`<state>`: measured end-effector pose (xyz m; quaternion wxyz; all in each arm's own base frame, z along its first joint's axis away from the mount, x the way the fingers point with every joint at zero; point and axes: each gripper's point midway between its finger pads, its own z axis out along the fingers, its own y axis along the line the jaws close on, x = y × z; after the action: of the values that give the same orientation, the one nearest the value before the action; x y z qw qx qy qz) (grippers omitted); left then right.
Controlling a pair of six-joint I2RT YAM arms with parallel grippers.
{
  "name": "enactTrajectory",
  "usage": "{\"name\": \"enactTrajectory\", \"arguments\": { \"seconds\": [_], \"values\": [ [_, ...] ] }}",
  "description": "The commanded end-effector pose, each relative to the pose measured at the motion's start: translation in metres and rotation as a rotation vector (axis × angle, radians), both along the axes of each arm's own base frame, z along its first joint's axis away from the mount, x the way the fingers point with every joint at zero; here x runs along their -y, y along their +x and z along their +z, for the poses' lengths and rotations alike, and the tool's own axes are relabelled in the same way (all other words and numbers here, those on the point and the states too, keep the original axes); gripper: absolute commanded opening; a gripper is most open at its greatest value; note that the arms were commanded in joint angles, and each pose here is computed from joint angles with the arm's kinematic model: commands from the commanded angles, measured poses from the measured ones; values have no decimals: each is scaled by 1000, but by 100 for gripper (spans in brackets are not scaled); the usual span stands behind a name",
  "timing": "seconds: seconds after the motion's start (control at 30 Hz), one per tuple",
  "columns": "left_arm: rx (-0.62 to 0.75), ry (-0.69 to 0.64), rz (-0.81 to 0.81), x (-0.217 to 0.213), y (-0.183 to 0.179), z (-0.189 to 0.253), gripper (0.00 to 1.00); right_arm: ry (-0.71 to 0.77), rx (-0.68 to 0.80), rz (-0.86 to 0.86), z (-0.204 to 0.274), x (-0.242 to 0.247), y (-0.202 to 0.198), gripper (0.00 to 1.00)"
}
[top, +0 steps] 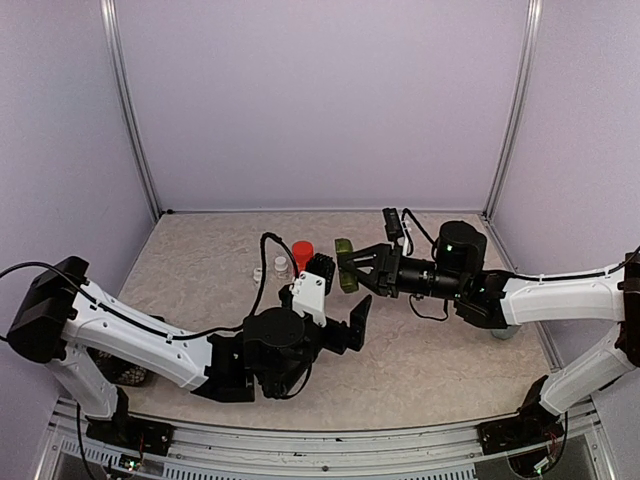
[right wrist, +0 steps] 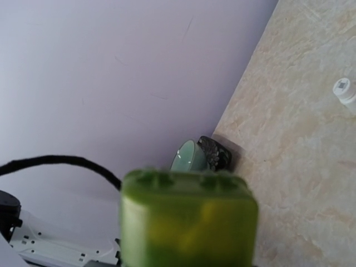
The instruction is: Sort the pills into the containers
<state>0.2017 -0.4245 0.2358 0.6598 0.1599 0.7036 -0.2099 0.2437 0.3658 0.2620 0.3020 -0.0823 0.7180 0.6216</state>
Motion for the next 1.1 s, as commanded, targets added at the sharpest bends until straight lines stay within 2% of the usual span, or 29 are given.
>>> {"name": "enactTrajectory", "arguments": {
  "seconds": [0.0,0.27,0.47,0.87,1.07],
  "values": [
    [32,10,55,2,13,9,95,40,31,-9,14,5,-3,44],
    [43,7,70,3,27,14,81,41,29,-2,12,6,-7,43],
    [49,6,57,6,30,17,61,38,19,6,8,4,-8,43],
    [52,3,56,5,31,21,35,46,14,19,6,2,-11,44],
    [41,7,63,0,31,17,24,21,36,20,6,4,-13,59]
  ]
}}
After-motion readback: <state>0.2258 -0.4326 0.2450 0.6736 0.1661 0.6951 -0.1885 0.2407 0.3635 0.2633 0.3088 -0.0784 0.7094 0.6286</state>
